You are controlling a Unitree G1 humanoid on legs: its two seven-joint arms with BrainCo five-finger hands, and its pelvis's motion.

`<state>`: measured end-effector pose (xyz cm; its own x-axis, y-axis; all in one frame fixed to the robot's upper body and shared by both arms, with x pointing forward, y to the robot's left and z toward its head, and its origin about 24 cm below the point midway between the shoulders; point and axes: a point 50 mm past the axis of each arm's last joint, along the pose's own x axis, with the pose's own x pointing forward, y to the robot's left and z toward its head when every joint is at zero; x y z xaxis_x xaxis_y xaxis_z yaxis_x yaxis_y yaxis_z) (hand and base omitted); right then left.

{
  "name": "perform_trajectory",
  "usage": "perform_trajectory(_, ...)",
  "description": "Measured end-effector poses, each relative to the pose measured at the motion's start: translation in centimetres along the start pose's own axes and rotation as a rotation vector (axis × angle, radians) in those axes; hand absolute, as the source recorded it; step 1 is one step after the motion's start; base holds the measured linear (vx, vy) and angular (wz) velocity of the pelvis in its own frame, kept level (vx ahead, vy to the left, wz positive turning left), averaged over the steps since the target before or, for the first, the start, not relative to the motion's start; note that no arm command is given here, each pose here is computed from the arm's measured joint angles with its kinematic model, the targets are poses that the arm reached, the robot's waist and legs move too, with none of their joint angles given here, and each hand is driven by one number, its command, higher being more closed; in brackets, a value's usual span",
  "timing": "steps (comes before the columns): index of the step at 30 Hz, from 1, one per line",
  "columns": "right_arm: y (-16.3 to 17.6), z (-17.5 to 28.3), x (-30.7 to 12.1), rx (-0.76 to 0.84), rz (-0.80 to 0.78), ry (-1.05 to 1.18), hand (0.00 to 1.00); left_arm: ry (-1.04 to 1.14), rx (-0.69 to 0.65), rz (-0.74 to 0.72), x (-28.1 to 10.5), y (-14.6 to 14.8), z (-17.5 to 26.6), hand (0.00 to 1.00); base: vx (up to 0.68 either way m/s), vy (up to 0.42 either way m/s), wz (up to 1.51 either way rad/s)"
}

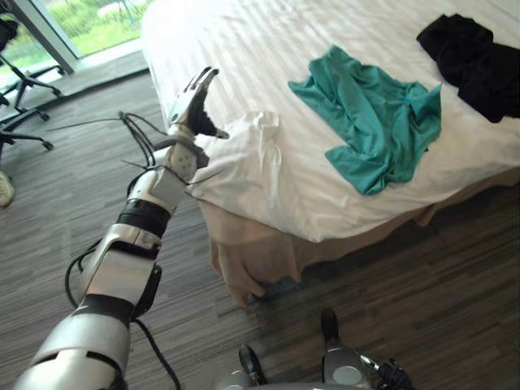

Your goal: Tidy the bed and pick cloth on bed and put in laundry

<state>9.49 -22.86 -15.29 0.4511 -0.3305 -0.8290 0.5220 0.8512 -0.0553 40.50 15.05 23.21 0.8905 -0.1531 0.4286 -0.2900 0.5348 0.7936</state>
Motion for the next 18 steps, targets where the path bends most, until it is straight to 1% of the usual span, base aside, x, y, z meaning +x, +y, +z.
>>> perform_trajectory(5,0.6,0.7,0.0,-0.007,0.005,-0.027,0.0,0.025,0.001,-0.006,1.3,0.6,0.6,0.0,0.02,-0.002,-0.15)
perform_trajectory(7,1.1,1.0,0.1,-0.015,0.016,-0.044,0.0,0.05,-0.006,-0.025,1.6,0.2,0.8,0.0,0.01,-0.003,-0.03)
perform_trajectory(14,1.6,1.3,0.0,-0.041,0.035,-0.057,0.0,0.16,0.056,-0.113,1.5,-1.0,-0.5,0.0,0.0,0.0,0.0)
perform_trajectory(15,1.5,1.3,0.0,-0.05,0.037,-0.054,0.0,0.178,0.062,-0.131,1.4,-1.2,-0.9,1.0,0.0,0.0,0.0)
perform_trajectory(18,1.5,1.3,0.0,-0.061,0.041,-0.052,0.0,0.207,0.057,-0.164,1.3,-1.1,-1.5,1.0,0.0,0.0,0.01)
